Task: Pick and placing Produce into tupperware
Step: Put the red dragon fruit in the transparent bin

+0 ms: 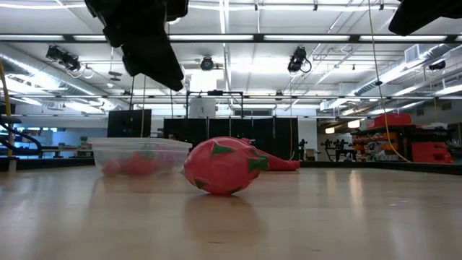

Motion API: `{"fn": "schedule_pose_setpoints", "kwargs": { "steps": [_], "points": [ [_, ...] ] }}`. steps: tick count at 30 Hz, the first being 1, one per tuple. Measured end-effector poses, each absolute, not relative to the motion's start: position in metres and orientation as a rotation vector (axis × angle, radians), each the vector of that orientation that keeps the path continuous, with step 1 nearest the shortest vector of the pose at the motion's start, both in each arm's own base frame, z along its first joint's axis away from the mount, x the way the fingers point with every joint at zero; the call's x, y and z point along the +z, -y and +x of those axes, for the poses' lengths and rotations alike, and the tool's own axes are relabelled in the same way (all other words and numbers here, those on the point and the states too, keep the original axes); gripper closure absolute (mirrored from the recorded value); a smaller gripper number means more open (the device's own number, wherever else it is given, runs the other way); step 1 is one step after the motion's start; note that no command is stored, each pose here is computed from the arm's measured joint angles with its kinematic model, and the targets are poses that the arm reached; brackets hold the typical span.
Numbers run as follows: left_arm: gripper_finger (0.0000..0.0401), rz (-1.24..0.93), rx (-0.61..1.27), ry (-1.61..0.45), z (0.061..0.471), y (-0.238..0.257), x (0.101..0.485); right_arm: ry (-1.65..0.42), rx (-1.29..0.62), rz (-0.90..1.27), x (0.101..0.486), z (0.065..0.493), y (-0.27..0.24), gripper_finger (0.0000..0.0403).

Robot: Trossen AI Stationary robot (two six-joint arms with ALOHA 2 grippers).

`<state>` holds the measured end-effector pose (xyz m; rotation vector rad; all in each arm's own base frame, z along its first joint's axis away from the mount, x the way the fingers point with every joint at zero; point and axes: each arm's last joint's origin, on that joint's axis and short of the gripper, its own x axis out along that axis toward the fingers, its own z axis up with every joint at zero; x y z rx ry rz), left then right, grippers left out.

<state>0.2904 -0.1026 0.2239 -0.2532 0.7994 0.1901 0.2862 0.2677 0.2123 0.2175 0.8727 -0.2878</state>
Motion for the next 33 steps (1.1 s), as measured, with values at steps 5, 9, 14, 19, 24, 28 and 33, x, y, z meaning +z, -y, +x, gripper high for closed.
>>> {"fn": "schedule_pose_setpoints", "kwargs": {
  "steps": [5, 9, 14, 19, 24, 28, 33],
  "points": [
    [0.028, -0.124, 0.166, -0.782, 0.294, 0.097, 0.225, -0.861, -0.296, 0.212, 0.213, 0.286, -0.267, 0.032],
    [0.0282, -0.276, 0.224, -0.746, 0.296, 0.096, 0.227, -0.859, -0.298, 0.211, 0.213, 0.286, -0.267, 0.0319],
    [0.0276, -0.313, 0.161, -0.772, 0.293, 0.105, 0.226, -0.859, -0.298, 0.211, 0.213, 0.286, -0.267, 0.032],
    [0.0258, -0.153, 0.02, -0.781, 0.289, 0.13, 0.221, -0.859, -0.298, 0.209, 0.213, 0.286, -0.267, 0.0318],
    [0.0228, -0.059, -0.114, -0.659, 0.295, 0.157, 0.22, -0.861, -0.305, 0.206, 0.213, 0.287, -0.266, 0.032],
    [0.0207, 0.038, -0.17, -0.623, 0.3, 0.169, 0.211, -0.856, -0.314, 0.209, 0.213, 0.289, -0.264, 0.0319],
    [0.0192, 0.123, -0.15, -0.691, 0.307, 0.17, 0.184, -0.852, -0.32, 0.214, 0.213, 0.291, -0.262, 0.0321]
  ]
}}
